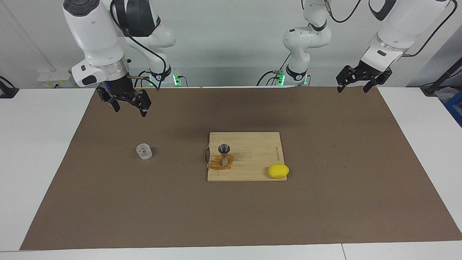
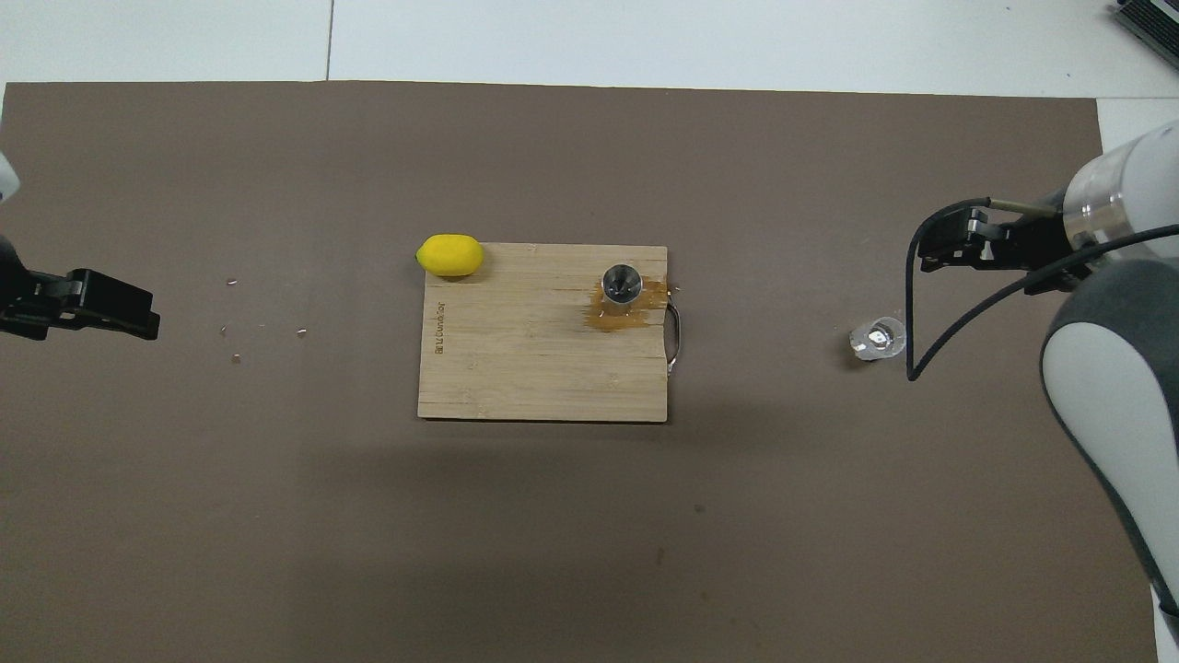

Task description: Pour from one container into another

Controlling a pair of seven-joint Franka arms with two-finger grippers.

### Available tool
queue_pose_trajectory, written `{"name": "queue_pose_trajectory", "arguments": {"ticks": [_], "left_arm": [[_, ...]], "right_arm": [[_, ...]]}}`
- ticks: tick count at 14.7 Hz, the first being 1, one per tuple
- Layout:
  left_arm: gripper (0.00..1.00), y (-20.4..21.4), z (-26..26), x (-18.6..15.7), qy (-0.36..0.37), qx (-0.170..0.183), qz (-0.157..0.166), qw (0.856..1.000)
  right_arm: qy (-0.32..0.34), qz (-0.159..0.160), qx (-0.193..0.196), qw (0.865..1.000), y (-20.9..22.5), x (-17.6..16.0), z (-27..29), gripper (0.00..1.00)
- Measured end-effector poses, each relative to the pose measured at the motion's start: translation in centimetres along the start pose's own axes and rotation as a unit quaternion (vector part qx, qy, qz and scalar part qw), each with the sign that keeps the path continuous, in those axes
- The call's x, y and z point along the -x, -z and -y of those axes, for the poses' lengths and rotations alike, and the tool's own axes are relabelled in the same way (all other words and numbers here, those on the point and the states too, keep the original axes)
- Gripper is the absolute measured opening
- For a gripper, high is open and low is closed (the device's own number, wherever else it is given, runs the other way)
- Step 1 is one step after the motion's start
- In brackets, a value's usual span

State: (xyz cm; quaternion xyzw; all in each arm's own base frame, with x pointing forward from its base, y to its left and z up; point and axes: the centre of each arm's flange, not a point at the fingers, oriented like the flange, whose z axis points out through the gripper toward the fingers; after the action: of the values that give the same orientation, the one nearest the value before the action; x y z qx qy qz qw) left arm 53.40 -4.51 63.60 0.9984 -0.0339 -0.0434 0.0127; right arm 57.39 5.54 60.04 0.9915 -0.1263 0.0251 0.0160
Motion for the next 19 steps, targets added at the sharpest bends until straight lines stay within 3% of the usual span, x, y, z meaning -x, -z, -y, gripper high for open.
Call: {"name": "queue_pose_trajectory", "arguments": {"ticks": [7, 11, 19], "left_arm": [[1.0, 0.0, 0.0, 0.0, 0.0, 0.0, 0.0, 1.0], [1.0, 0.0, 0.0, 0.0, 0.0, 0.0, 0.0, 1.0], [1.0, 0.0, 0.0, 0.0, 0.0, 0.0, 0.0, 1.0]], "right_arm": [[-0.014, 0.022, 0.01, 1.0, -0.6, 2.4, -2.5, 1.0], [0.028, 0.021, 0.006, 0.999, -0.6, 2.4, -2.6, 1.0], [0.038, 0.024, -0.008, 0.999, -0.4, 2.4, -2.4, 1.0]]}}
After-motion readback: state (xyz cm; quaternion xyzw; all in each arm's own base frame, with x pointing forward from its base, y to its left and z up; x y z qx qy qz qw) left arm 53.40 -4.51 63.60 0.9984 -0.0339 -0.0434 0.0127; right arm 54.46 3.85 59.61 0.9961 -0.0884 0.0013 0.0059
